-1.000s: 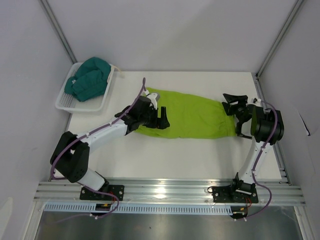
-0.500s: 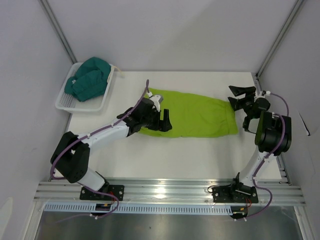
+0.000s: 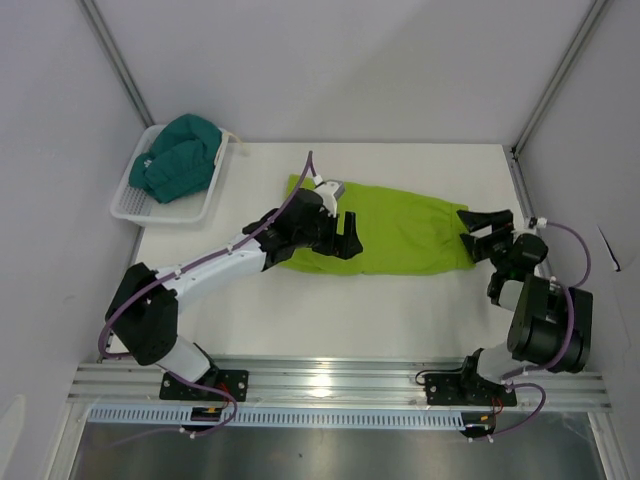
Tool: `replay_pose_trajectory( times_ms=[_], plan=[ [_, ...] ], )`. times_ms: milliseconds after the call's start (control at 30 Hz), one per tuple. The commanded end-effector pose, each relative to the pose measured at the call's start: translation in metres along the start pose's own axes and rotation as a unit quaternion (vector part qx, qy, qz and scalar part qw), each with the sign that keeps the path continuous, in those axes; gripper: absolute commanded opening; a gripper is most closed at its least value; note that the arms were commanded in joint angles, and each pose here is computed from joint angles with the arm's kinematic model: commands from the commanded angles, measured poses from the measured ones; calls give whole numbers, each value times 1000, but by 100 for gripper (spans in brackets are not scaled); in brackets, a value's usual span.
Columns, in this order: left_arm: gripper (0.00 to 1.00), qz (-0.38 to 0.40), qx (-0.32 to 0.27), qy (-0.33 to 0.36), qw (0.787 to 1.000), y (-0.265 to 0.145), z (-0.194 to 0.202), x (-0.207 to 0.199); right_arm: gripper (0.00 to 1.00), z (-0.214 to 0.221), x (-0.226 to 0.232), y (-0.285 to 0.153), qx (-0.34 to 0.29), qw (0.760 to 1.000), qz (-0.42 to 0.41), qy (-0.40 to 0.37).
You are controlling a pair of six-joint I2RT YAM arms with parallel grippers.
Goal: Fold and stack the shorts
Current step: Fold the shorts
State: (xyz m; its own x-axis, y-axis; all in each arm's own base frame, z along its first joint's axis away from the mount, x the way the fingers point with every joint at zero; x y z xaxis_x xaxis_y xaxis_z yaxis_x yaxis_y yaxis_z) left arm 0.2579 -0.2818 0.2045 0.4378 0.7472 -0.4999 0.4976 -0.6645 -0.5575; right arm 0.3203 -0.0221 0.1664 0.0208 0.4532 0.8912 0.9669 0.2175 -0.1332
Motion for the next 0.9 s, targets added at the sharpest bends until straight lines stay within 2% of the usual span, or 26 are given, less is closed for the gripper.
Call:
replay_pose_trajectory(
  times_ms=[0,167,233,267,333,500,633,700,733,867],
  plan=[
    [88,1,-15,10,1000,-1,-9,-9,97,22,-37,-5,3,1000,22,20],
    [88,-1,-12,10,1000,-1,-6,-10,95,47,-86,2,20,995,46,89],
    [88,-2,-13,12,1000,-2,-7,-10,93,44,-84,2,6,995,10,94],
    [88,-3,-15,12,1000,-2,-8,-10,93,47,-89,1,13,993,13,119],
    [88,-2,-15,13,1000,-1,-10,-11,93,45,-89,1,14,992,14,124],
    [88,6,-17,15,1000,4,-19,-20,94,40,-72,-2,19,995,5,94],
    [88,25,-22,23,999,14,-35,-40,95,37,-62,-11,27,997,30,70],
    [88,35,-21,25,999,26,-39,-50,96,35,-59,-16,23,998,49,30],
    [88,43,-24,24,998,30,-42,-55,96,39,-63,-21,35,996,77,34],
    [88,88,-31,1,996,61,-40,-69,99,27,-38,-42,6,995,96,-21]
  ],
)
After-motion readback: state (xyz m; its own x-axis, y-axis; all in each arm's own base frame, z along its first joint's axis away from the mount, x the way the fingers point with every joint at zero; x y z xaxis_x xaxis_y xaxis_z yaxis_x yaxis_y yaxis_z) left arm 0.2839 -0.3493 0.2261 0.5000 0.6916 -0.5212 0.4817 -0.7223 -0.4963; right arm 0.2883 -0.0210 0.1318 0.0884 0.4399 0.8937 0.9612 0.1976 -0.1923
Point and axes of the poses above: each gripper's point midway between its finger pads, its own y axis out along the fingers, its own x axis along the line the jaws close on, z = x × y, the point moved 7 cm from there along -y, back along the fingers, and after that the axes turned 6 degrees about -y, right-handed, at the moved point
